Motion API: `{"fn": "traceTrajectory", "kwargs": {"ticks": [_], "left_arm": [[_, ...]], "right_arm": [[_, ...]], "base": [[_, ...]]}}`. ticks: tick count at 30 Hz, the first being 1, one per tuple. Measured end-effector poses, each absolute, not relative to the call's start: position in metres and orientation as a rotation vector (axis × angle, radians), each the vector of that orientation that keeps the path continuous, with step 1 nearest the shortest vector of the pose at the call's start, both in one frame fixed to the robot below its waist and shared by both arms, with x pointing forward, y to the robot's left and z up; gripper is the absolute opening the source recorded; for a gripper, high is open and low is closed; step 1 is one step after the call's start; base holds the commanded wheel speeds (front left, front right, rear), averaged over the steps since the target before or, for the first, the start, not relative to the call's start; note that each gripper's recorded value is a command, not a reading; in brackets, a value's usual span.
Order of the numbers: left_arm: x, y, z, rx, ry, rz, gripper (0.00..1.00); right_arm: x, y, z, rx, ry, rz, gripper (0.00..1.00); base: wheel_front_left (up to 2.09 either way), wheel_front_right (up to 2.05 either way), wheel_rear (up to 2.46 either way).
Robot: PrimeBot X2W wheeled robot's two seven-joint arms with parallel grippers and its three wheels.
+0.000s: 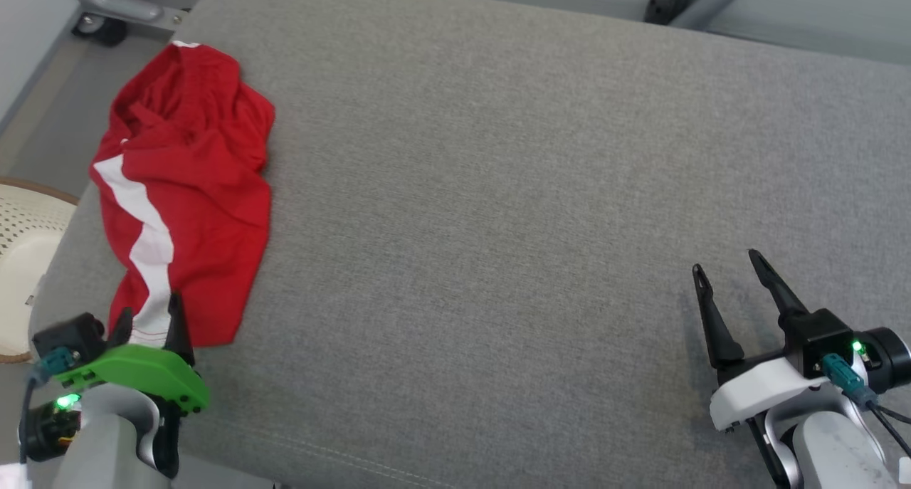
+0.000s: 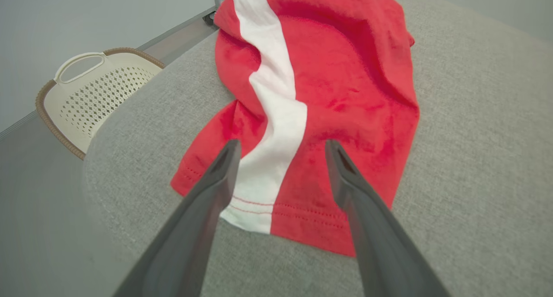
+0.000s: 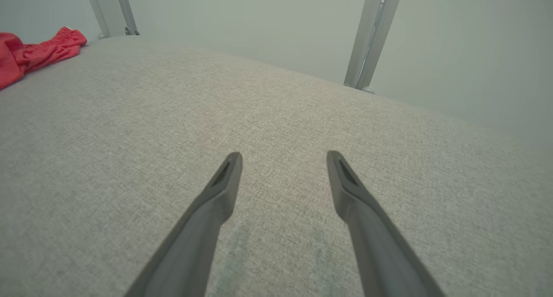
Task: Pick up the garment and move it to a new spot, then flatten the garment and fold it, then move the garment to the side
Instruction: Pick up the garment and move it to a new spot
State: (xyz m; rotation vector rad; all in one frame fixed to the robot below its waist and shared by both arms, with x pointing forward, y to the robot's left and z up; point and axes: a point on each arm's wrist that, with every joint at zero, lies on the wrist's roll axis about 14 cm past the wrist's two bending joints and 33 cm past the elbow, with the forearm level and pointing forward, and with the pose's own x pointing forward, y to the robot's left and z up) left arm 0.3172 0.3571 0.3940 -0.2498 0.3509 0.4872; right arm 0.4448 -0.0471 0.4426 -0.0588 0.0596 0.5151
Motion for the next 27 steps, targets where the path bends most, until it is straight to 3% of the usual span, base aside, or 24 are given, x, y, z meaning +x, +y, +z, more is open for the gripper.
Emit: {"fn": "traceTrajectory", "kwargs": {"ticks": [7, 9, 10, 16, 21, 27], "left_arm": [[0.341, 0.361, 0.356, -0.271, 0.508, 0.509, 1.0], [0.346, 0.356, 0.345, -0.291, 0.547, 0.508, 0.13], [0.348, 0.354, 0.342, -0.288, 0.562, 0.499, 0.0], [0.379, 0.331, 0.342, -0.337, 0.533, 0.429, 0.0], [0.445, 0.235, 0.391, -0.505, 0.368, 0.152, 0.0], [0.482, 0.148, 0.472, -0.573, 0.223, -0.182, 0.0]], "right_arm": [[0.455, -0.061, 0.416, -0.052, 0.112, 0.483, 1.0], [0.456, -0.066, 0.409, -0.05, 0.129, 0.472, 1.0], [0.456, -0.068, 0.406, -0.048, 0.135, 0.466, 1.0], [0.455, -0.082, 0.404, -0.025, 0.15, 0.407, 1.0], [0.451, -0.087, 0.413, 0.005, 0.136, 0.37, 1.0], [0.443, -0.091, 0.426, 0.045, 0.116, 0.332, 1.0]], "base": [[0.0, 0.0, 0.0], [0.0, 0.0, 0.0], [0.0, 0.0, 0.0], [0.0, 0.0, 0.0], [0.0, 0.0, 0.0], [0.0, 0.0, 0.0]]}}
